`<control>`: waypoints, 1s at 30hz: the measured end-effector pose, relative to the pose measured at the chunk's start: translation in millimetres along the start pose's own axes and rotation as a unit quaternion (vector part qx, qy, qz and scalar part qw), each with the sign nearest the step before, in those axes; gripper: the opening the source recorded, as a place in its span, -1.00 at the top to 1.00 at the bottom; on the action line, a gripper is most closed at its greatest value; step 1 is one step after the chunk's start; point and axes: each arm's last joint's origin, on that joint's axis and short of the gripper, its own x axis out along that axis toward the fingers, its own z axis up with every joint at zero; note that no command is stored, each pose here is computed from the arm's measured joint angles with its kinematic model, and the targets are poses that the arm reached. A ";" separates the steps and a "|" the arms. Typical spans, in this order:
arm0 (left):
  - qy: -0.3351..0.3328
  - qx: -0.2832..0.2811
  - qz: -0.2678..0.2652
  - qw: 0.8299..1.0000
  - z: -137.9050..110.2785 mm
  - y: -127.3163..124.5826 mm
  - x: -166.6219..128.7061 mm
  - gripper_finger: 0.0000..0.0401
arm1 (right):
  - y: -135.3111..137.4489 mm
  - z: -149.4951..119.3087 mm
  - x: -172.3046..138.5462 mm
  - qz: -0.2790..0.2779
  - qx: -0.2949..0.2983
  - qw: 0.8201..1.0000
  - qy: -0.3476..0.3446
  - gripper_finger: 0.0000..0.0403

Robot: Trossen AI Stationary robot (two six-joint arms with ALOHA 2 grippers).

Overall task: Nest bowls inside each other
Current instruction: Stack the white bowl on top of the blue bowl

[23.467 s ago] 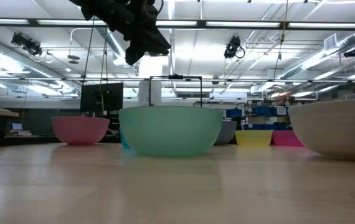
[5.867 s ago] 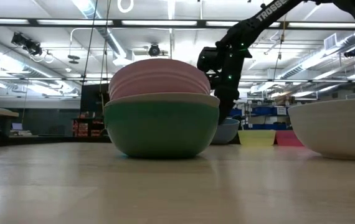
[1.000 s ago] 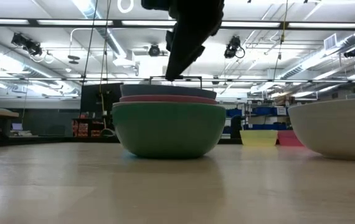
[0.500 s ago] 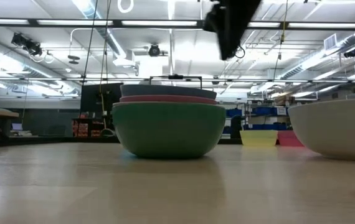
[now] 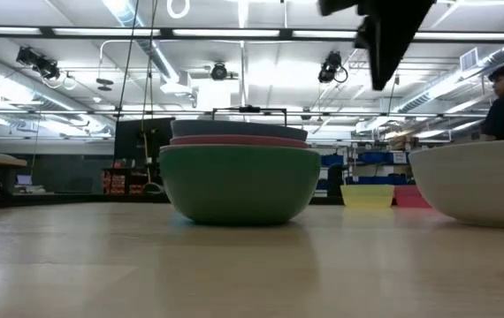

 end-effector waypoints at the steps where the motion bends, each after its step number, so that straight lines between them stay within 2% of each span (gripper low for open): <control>1: -0.004 -0.001 -0.003 1.000 0.7 -0.9 -0.2 -0.18 | -4.0 -7.6 -3.3 0.006 0.019 1.000 -0.013 0.23; 6: -0.010 0.001 -0.003 1.000 1.6 -1.7 -0.5 -0.18 | -6.8 -50.1 -2.7 0.045 0.086 0.995 -0.033 0.23; 13: -0.014 -0.004 -0.003 1.000 2.5 -1.9 -0.6 -0.18 | 15.8 -90.6 9.6 0.062 0.120 0.991 -0.020 0.23; 20: -0.020 -0.011 -0.005 1.000 3.8 -2.3 -0.6 -0.18 | 39.1 -110.4 17.1 0.076 0.131 0.988 -0.015 0.22; 30: -0.040 -0.015 -0.011 0.999 8.3 -3.5 -1.0 -0.18 | 41.1 -124.9 47.2 0.069 0.149 0.986 -0.009 0.21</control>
